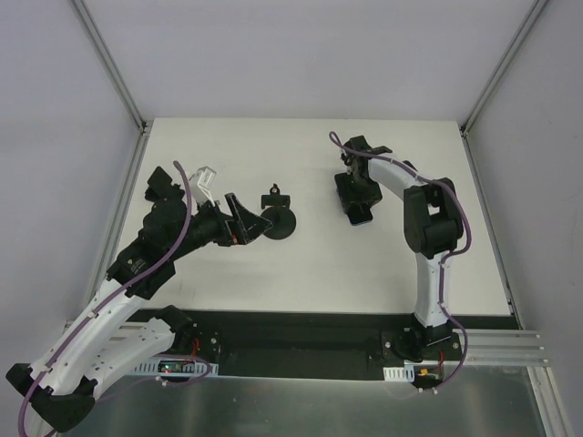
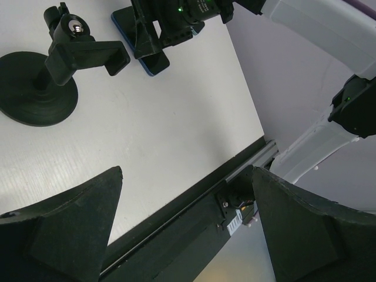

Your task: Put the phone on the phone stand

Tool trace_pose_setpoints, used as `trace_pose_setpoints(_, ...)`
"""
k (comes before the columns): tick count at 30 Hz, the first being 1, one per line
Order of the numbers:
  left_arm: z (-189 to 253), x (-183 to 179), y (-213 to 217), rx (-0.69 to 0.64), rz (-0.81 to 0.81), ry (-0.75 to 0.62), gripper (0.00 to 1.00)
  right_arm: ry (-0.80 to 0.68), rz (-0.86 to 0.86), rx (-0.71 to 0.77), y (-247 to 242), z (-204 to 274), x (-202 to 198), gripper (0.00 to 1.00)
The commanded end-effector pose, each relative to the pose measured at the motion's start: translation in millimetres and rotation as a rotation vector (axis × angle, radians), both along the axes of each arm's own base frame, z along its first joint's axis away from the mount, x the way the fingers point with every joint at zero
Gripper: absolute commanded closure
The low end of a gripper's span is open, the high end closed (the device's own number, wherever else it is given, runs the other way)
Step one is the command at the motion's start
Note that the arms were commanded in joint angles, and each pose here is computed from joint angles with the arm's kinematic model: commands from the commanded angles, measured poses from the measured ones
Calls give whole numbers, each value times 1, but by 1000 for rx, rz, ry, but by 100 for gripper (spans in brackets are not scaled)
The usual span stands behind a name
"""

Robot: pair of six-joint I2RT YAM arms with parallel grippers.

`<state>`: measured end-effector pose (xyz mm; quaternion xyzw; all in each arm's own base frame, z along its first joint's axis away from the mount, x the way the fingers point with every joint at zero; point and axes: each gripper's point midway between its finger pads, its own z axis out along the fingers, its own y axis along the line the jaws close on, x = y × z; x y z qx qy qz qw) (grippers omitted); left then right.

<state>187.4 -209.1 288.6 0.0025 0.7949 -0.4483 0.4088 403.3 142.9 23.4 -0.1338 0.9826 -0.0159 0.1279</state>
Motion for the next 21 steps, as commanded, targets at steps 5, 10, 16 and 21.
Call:
trace_pose_setpoints(5,5,-5,1,-19,-17,-5,10,-131,-42,208,26,49,3,99)
trace_pose_setpoints(10,3,-6,-4,-20,-37,25,13,-150,-65,306,31,57,3,99)
trace_pose_setpoints(16,6,-3,-9,-19,-51,32,15,-170,-93,425,33,63,6,99)
trace_pose_setpoints(21,12,3,-10,-5,-50,9,18,-198,-118,586,41,75,5,99)
